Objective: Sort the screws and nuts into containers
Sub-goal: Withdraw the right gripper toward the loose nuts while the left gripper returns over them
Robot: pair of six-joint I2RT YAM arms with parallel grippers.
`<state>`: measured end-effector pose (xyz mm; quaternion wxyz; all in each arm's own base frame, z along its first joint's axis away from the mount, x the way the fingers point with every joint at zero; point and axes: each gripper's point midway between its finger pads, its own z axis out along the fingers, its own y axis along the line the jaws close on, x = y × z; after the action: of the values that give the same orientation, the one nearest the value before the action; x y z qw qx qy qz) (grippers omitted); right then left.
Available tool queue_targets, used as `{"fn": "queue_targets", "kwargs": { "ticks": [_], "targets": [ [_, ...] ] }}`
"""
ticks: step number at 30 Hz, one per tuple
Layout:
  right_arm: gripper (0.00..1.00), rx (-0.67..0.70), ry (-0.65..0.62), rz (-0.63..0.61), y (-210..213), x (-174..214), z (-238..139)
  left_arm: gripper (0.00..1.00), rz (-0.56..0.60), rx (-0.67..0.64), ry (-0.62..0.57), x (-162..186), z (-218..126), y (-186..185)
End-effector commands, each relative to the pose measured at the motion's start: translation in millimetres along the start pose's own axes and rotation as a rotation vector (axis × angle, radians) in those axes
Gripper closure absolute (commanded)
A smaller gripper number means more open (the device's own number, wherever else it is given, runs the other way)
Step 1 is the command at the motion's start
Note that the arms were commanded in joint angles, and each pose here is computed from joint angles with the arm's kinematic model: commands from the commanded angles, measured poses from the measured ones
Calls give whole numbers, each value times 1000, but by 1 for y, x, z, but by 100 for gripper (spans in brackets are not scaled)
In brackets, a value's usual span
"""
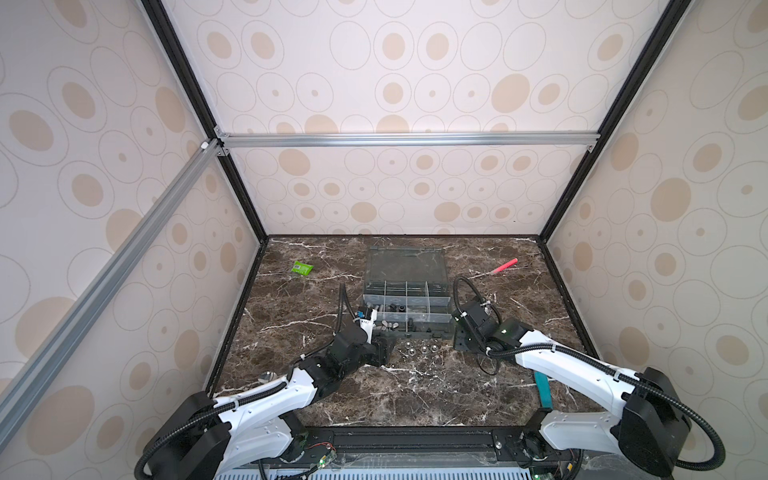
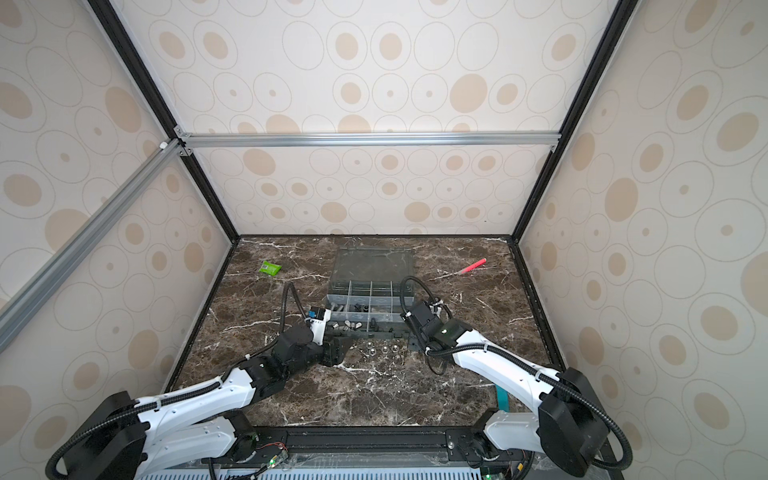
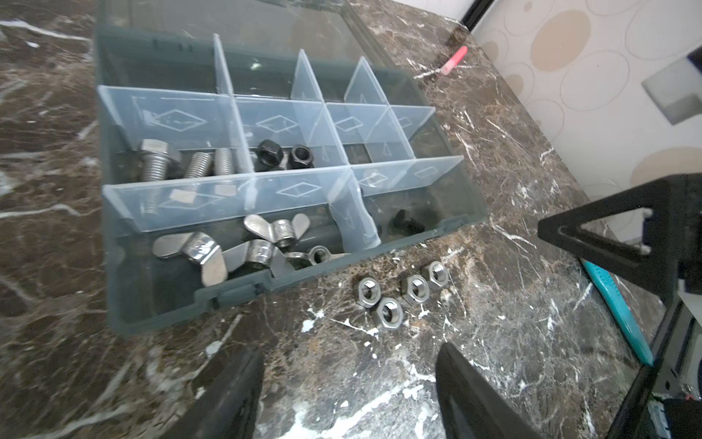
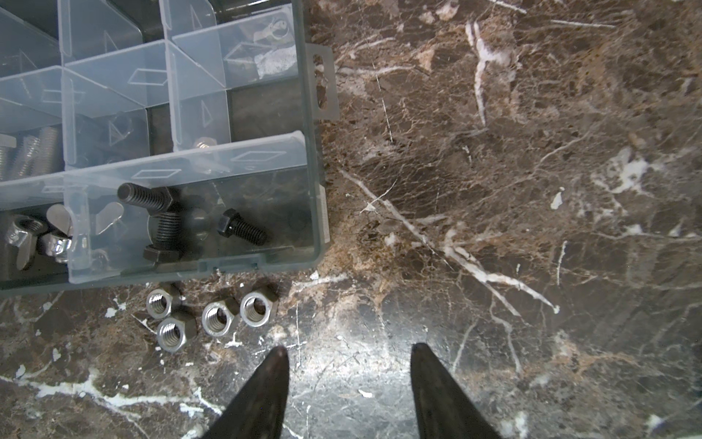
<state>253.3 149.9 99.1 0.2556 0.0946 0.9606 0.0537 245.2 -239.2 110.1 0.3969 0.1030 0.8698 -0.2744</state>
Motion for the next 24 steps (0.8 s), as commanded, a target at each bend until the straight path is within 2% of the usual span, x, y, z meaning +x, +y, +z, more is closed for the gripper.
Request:
{"fn": "queue_targets", "kwargs": {
  "ticks": [1, 7, 24],
  "targets": [
    [45, 19, 13, 22, -8, 5, 0, 29, 47, 33, 17, -6, 9, -21],
    [45, 22, 13, 32, -12, 8, -1, 34, 124, 18, 177, 21, 33, -35],
    [44, 24, 4, 45, -20, 12, -5, 41, 249, -11, 331, 47, 72, -47]
  ]
}}
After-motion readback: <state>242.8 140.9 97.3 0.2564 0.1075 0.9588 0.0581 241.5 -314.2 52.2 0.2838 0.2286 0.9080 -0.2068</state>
